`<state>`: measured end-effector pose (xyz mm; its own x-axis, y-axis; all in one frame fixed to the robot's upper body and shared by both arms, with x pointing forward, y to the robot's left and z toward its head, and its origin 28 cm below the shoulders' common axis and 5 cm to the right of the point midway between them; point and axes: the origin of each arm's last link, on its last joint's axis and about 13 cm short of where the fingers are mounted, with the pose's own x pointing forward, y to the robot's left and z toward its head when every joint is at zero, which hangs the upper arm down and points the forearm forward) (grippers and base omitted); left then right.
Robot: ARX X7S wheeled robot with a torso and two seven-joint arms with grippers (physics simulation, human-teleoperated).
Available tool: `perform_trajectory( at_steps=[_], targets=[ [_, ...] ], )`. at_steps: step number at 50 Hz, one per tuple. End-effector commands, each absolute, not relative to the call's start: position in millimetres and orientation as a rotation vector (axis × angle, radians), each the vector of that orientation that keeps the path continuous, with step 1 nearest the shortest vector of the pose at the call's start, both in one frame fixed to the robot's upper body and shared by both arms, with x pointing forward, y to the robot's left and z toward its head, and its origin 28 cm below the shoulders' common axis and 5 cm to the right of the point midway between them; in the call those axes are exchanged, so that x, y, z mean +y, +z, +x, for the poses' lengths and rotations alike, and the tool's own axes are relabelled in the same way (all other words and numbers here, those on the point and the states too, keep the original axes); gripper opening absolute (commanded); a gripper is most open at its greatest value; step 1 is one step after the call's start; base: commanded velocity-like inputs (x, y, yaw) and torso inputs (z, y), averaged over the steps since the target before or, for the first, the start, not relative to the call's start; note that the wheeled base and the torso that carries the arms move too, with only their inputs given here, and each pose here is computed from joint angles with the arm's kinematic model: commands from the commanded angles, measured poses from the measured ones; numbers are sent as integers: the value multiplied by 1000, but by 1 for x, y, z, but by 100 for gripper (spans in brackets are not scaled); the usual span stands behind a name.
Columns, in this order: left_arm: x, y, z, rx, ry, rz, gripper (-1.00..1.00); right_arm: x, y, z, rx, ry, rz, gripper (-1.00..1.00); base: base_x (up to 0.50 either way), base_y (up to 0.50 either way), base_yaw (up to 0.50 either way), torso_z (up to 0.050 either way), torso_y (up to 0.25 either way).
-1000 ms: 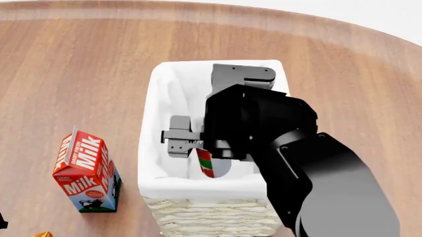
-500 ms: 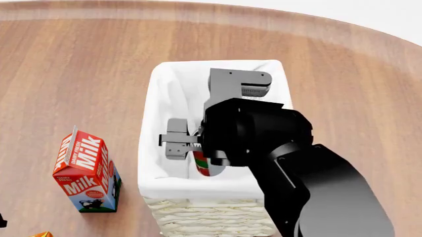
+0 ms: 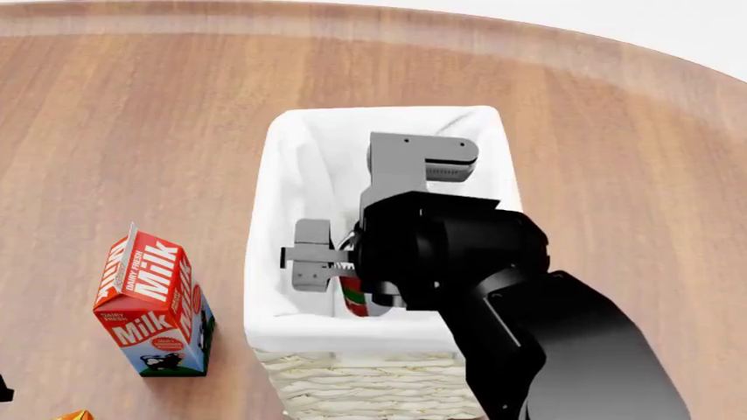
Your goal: Pick up the tomato sauce, and put it in the basket.
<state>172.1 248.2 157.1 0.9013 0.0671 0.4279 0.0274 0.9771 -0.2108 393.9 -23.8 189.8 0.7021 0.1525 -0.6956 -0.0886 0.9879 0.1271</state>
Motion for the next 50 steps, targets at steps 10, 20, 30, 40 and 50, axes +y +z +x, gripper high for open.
perform_trajectory(
  at_steps=[10,20,30,40,50],
  targets=[
    [248,157,172,-446,20,-215,100,-25,186,394,777,147,84,-100,0,0,0,0,0],
    [248,157,171,-446,20,-215,100,-24,188,394,775,143,83,-100,0,0,0,0,0],
    [248,157,172,-447,19,-215,100,-25,187,393,789,148,78,100,0,0,0,0,1],
    [248,157,171,-448,17,-215,100,-26,188,394,790,144,74,100,0,0,0,0,0],
    [248,157,171,-447,16,-215,100,-26,186,394,792,143,77,100,0,0,0,0,0]
  ],
)
